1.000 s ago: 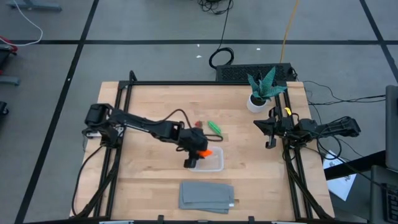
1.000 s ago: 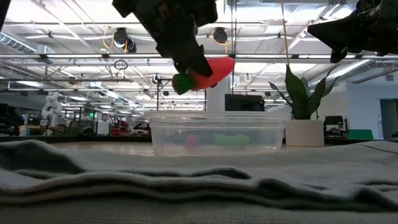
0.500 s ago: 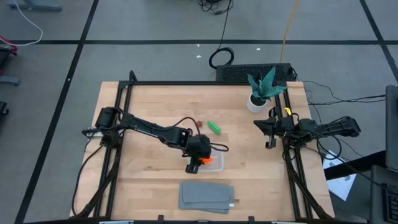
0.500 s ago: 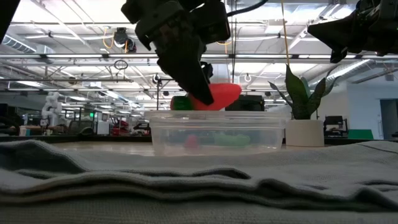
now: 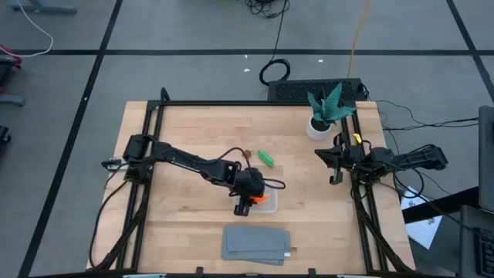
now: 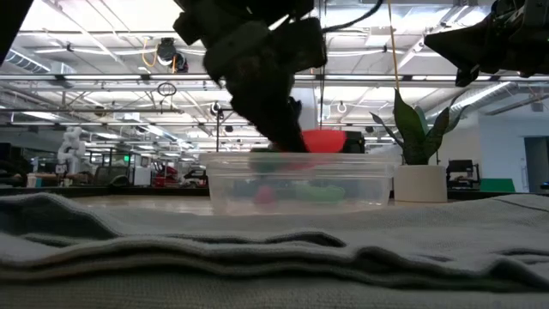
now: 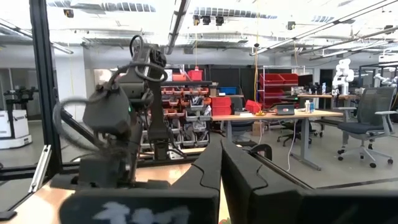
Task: Pick and placing Produce into tupperware
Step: Put the carrot into the transparent bin
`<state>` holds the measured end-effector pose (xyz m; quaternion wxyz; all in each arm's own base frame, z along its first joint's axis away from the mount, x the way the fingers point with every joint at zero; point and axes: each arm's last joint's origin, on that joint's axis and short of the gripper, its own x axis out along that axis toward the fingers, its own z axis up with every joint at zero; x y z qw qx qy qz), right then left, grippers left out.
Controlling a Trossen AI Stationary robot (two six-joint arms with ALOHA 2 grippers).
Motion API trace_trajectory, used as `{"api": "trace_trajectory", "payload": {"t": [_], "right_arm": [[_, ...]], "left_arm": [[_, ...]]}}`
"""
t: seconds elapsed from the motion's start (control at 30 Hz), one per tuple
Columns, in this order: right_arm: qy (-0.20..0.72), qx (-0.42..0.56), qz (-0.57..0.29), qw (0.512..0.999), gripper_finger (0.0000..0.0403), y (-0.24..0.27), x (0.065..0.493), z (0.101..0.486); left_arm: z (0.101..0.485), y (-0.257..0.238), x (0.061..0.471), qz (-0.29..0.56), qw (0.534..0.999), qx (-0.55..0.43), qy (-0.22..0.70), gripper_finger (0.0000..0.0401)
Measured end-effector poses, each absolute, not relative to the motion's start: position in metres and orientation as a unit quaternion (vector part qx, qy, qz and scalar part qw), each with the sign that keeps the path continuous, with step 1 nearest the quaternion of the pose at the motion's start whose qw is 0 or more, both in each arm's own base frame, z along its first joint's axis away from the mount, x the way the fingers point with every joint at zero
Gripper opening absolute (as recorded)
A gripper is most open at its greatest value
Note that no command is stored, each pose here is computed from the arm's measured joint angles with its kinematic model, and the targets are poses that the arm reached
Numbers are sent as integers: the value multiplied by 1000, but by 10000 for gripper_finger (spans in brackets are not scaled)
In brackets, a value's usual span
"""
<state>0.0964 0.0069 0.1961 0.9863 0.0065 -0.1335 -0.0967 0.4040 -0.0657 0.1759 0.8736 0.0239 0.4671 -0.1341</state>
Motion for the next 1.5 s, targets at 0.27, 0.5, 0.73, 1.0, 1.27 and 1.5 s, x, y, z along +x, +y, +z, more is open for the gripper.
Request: {"api": "trace_trajectory", "payload": {"t": [0.27, 0.5, 0.73, 1.0, 1.27, 1.5], "right_arm": [[-132, 19, -95, 986, 0, 7, 97, 196], [-132, 19, -95, 987, 0, 7, 97, 196], [-134, 19, -95, 986, 0, 7, 97, 196], [-134, 19, -95, 986, 0, 7, 97, 196], [-133, 19, -95, 986, 0, 7, 97, 196], [-132, 19, -95, 986, 0, 7, 97, 196]], "left_arm": [[167, -67, 408, -135, 873, 27, 467, 172], [167, -65, 407, -120, 874, 25, 471, 173], [166, -64, 407, -108, 873, 33, 474, 173], [166, -64, 407, -112, 872, 40, 475, 173], [166, -64, 407, -125, 871, 63, 472, 172], [166, -64, 406, -141, 867, 92, 469, 173]]}}
